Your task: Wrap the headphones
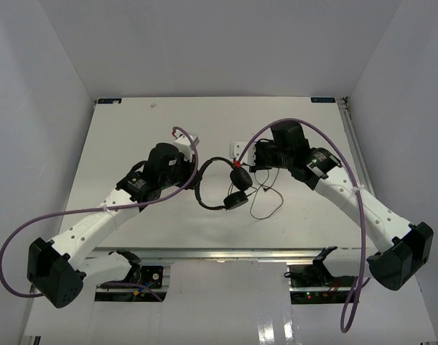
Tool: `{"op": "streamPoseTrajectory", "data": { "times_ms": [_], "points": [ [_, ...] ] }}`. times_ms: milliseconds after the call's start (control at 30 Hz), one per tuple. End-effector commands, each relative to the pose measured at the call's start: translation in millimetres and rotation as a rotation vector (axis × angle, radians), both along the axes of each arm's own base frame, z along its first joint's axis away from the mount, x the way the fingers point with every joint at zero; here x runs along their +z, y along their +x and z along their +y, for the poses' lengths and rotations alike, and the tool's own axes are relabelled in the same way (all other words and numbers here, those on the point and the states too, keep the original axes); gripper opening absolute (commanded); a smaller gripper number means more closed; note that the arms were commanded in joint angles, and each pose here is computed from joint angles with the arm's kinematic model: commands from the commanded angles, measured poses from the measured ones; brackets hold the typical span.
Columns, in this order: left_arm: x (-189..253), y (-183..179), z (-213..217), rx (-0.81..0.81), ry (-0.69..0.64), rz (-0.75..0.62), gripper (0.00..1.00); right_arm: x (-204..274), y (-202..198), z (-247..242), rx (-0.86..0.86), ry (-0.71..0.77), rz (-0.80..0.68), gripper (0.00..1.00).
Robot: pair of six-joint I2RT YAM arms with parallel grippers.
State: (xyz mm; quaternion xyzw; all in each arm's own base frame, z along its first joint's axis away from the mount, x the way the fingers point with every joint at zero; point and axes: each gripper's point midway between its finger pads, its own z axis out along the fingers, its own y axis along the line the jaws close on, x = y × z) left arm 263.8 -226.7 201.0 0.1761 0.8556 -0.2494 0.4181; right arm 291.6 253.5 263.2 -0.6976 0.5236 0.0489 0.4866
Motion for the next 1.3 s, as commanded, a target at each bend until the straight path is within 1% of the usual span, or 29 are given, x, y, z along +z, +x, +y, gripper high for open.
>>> {"op": "streamPoseTrajectory", "data": {
  "times_ms": [0, 400, 633, 700, 800, 933, 1067, 1133, 1200, 1267],
  "points": [
    [37, -19, -14, -0.113, -0.125, -0.061, 0.0, 4, 3, 6, 0.0, 0.128, 0.111, 0.08],
    [62, -32, -22, -0.156, -0.214, -0.056, 0.0, -4, -1, 16, 0.025, 0.297, 0.4, 0.08],
    [84, -28, -20, -0.121, -0.249, -0.088, 0.0, -10, -25, 30, 0.104, 0.386, 0.596, 0.08],
    [92, -23, -18, -0.088, -0.259, -0.098, 0.0, -11, -37, 35, 0.147, 0.414, 0.664, 0.08],
    [100, -20, -15, -0.058, -0.266, -0.107, 0.0, -8, -43, 39, 0.176, 0.441, 0.703, 0.09],
    [106, -15, -10, -0.006, -0.269, -0.112, 0.0, -13, -54, 41, 0.203, 0.472, 0.781, 0.12],
    [117, -13, -8, 0.014, -0.284, -0.124, 0.0, -14, -60, 44, 0.228, 0.497, 0.825, 0.17],
    [126, -12, -9, 0.015, -0.295, -0.13, 0.0, -17, -61, 46, 0.242, 0.507, 0.838, 0.23],
    [132, -11, -10, 0.013, -0.298, -0.132, 0.0, -21, -62, 47, 0.249, 0.51, 0.852, 0.24],
    [146, -12, -12, 0.009, -0.318, -0.141, 0.0, -25, -62, 49, 0.27, 0.521, 0.869, 0.28]
  ]
}}
